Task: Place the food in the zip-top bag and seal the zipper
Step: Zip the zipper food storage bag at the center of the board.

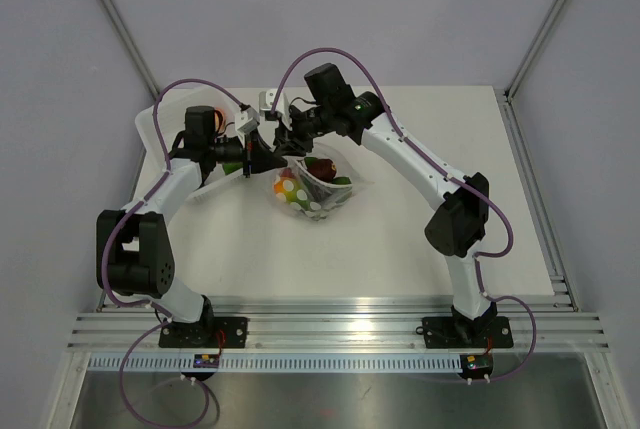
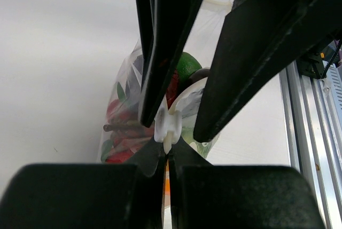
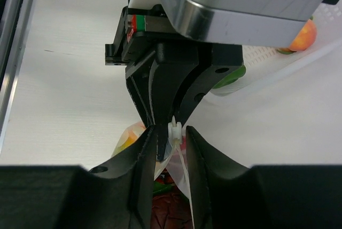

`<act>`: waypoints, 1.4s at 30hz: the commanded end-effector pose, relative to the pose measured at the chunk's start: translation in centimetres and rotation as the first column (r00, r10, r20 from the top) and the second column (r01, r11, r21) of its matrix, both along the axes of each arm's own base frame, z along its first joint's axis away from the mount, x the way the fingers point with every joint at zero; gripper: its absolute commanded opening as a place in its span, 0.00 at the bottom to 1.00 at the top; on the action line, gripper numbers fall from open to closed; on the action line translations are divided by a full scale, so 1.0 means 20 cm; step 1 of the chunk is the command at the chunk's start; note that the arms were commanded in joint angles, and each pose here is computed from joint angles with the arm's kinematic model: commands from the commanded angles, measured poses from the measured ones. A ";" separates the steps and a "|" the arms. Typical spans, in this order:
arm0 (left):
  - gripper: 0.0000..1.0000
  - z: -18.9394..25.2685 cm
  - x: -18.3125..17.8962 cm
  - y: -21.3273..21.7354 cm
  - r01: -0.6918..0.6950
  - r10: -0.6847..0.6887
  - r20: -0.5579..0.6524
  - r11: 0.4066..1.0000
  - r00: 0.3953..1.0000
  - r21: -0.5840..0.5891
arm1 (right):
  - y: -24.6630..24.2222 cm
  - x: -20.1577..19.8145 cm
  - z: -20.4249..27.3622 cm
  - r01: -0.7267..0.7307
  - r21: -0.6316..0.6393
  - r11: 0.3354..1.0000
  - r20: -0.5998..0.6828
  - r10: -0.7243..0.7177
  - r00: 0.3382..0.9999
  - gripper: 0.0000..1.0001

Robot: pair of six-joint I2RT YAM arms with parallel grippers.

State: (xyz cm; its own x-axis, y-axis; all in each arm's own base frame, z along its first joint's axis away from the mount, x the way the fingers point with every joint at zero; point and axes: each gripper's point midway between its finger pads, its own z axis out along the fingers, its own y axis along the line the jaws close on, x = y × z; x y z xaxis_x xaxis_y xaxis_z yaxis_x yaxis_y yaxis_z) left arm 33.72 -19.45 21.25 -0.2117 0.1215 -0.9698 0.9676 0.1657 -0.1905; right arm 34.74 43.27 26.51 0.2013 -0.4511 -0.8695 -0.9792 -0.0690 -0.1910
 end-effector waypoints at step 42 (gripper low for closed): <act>0.00 0.17 0.11 0.08 -0.125 0.126 0.141 0.992 0.982 -0.013 | -0.70 -0.34 -0.08 0.425 -0.030 0.905 0.036 -0.424 0.905 0.00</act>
State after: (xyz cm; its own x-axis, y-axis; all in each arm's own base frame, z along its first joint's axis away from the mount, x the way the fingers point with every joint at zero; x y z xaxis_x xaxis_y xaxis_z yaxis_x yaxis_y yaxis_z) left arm 33.45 -19.22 22.34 -0.2264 0.0981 -0.9691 0.9620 0.1784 -0.2066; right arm 28.69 31.90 24.09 0.0532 -0.5255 -0.8492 -0.9409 0.2584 -0.2188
